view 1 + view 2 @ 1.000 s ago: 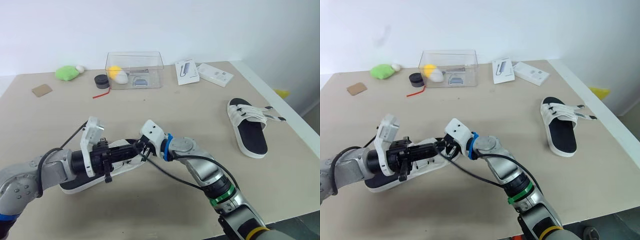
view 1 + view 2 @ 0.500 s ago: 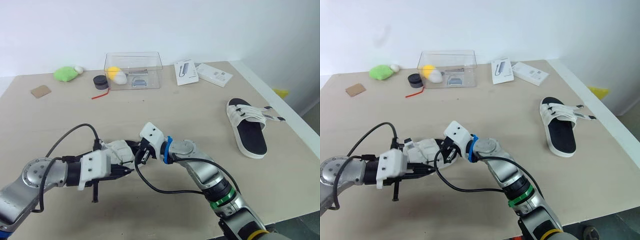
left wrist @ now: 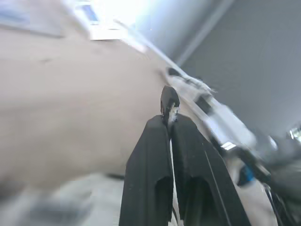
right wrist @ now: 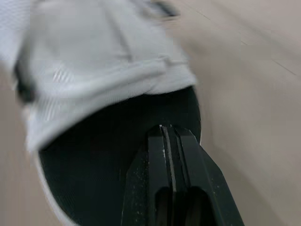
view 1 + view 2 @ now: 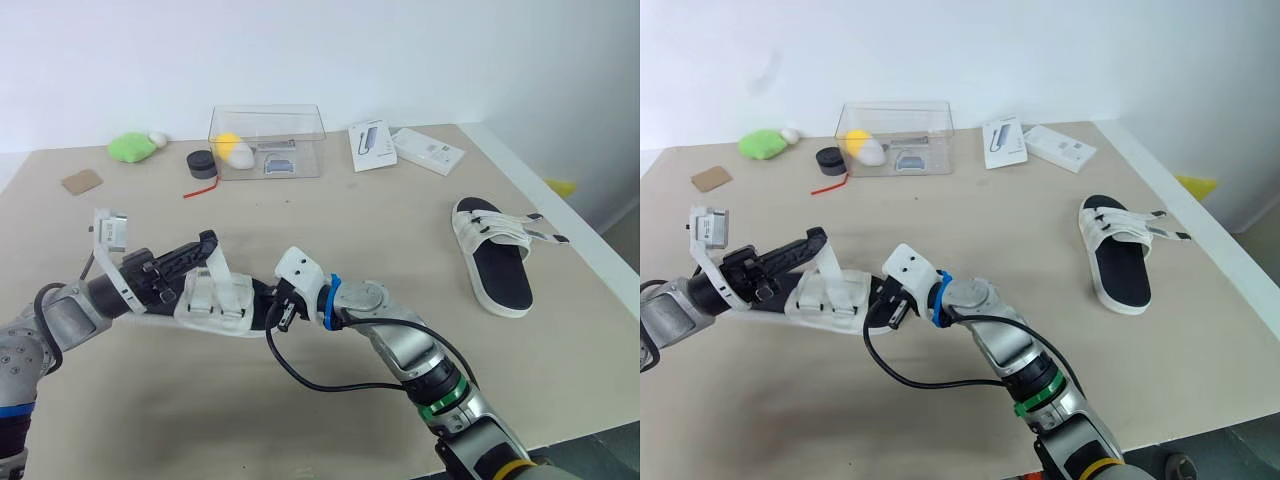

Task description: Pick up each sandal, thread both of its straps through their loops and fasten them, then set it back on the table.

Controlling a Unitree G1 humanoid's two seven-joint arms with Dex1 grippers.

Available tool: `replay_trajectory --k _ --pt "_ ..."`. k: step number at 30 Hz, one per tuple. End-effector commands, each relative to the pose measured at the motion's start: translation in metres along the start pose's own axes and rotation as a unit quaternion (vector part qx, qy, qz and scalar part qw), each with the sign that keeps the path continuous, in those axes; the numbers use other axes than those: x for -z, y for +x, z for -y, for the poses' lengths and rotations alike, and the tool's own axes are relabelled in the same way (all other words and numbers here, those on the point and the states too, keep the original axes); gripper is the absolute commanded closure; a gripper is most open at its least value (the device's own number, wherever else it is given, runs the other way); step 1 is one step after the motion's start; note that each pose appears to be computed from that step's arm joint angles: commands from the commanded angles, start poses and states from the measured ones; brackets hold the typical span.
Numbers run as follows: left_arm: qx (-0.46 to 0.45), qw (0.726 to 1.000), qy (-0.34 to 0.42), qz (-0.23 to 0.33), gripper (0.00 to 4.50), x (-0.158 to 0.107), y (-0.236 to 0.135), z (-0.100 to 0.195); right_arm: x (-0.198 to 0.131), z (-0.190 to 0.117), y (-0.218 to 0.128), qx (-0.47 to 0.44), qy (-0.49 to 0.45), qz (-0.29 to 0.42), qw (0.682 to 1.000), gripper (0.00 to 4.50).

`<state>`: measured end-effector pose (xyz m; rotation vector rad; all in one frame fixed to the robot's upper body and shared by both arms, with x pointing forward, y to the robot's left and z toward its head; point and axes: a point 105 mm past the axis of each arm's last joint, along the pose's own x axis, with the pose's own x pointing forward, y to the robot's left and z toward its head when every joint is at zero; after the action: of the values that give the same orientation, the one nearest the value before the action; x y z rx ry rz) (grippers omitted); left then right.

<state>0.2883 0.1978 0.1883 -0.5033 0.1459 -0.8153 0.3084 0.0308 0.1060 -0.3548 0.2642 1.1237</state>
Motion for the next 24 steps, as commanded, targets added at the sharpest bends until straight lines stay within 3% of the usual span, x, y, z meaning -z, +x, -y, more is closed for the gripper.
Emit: replay_trajectory --k 1,7,11,18,24 --pt "-0.016 1.000 0.009 0.014 4.46 -0.006 -0.002 0.003 0.027 -0.006 0.003 -0.013 0.026 -0.050 0.998 4.50" --pt "0.034 0.999 0.017 -0.011 4.46 0.002 0.002 0.016 0.027 -0.006 0.004 -0.013 0.022 -0.052 0.998 4.50" --pt "0.105 0.990 0.065 -0.068 4.46 0.004 0.006 0.030 0.032 -0.007 0.005 -0.009 0.021 -0.063 0.998 4.50" --pt "0.118 0.975 0.129 -0.139 4.46 0.006 0.022 0.012 0.035 -0.006 0.005 0.002 0.023 -0.072 0.997 4.50" --pt "0.131 0.971 0.147 -0.139 4.46 -0.007 0.037 0.002 0.035 -0.006 0.005 0.007 0.024 -0.071 0.997 4.50"
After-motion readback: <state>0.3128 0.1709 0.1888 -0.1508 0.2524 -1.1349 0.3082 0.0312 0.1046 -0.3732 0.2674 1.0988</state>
